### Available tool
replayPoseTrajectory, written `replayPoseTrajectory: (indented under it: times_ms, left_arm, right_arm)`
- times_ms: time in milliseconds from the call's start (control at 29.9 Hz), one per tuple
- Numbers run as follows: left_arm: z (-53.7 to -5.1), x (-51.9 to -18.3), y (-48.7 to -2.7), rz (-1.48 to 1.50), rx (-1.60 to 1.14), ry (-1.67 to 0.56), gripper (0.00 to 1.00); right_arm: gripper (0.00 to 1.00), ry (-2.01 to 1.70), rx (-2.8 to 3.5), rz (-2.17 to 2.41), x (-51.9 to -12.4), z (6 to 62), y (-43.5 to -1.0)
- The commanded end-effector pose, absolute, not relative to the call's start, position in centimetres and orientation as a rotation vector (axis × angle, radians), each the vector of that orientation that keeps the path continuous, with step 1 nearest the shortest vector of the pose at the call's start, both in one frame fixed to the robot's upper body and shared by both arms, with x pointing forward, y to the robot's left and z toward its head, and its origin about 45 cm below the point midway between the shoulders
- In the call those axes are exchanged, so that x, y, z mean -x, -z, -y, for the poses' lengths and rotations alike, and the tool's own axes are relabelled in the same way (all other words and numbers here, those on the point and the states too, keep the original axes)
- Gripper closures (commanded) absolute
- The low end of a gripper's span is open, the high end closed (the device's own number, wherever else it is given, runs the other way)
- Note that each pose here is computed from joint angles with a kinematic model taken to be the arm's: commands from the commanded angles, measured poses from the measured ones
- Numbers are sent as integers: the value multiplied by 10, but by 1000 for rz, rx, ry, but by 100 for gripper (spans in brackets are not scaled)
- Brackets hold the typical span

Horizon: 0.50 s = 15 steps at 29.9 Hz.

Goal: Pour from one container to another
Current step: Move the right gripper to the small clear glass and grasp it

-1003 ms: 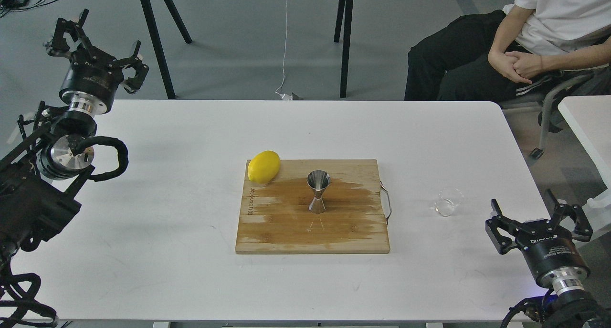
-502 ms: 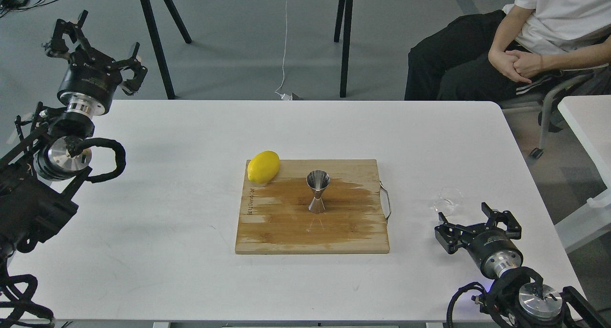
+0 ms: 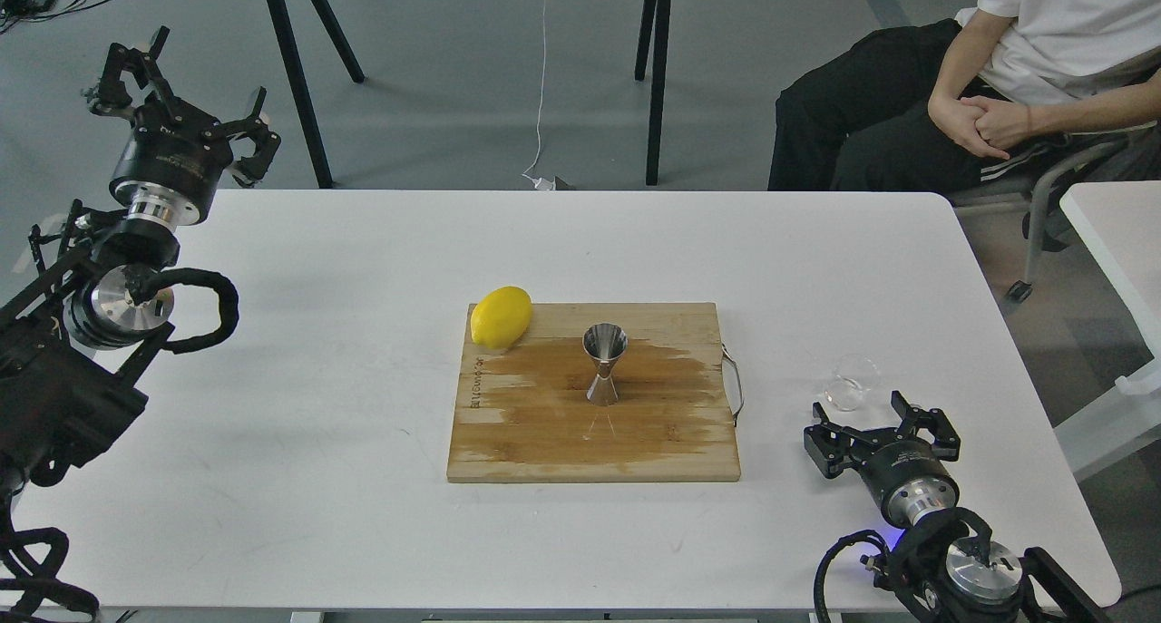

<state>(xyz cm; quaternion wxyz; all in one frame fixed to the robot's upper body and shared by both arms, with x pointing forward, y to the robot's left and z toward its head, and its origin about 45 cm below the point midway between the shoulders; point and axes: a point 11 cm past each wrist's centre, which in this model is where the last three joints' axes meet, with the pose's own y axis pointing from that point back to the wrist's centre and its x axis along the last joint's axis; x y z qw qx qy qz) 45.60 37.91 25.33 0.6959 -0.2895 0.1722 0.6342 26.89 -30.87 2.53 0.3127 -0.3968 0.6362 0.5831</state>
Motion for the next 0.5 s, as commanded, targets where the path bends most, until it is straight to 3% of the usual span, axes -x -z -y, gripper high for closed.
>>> replayPoseTrajectory:
  times_ms: [0, 167, 301, 468]
  left_arm:
    - [-378, -456, -253, -387, 645, -1413, 0]
    - [-378, -456, -253, -387, 645, -1413, 0]
    - [-379, -456, -253, -384, 649, -1415, 0]
    - [-386, -454, -255, -371, 641, -1426, 0]
  right_arm:
    - [6, -1544, 1046, -1666, -272, 305, -25]
    - [11, -1537, 1052, -1661, -277, 305, -28]
    - [26, -1532, 1060, -1654, -281, 304, -30]
    - [28, -1525, 1056, -1670, -289, 308, -29]
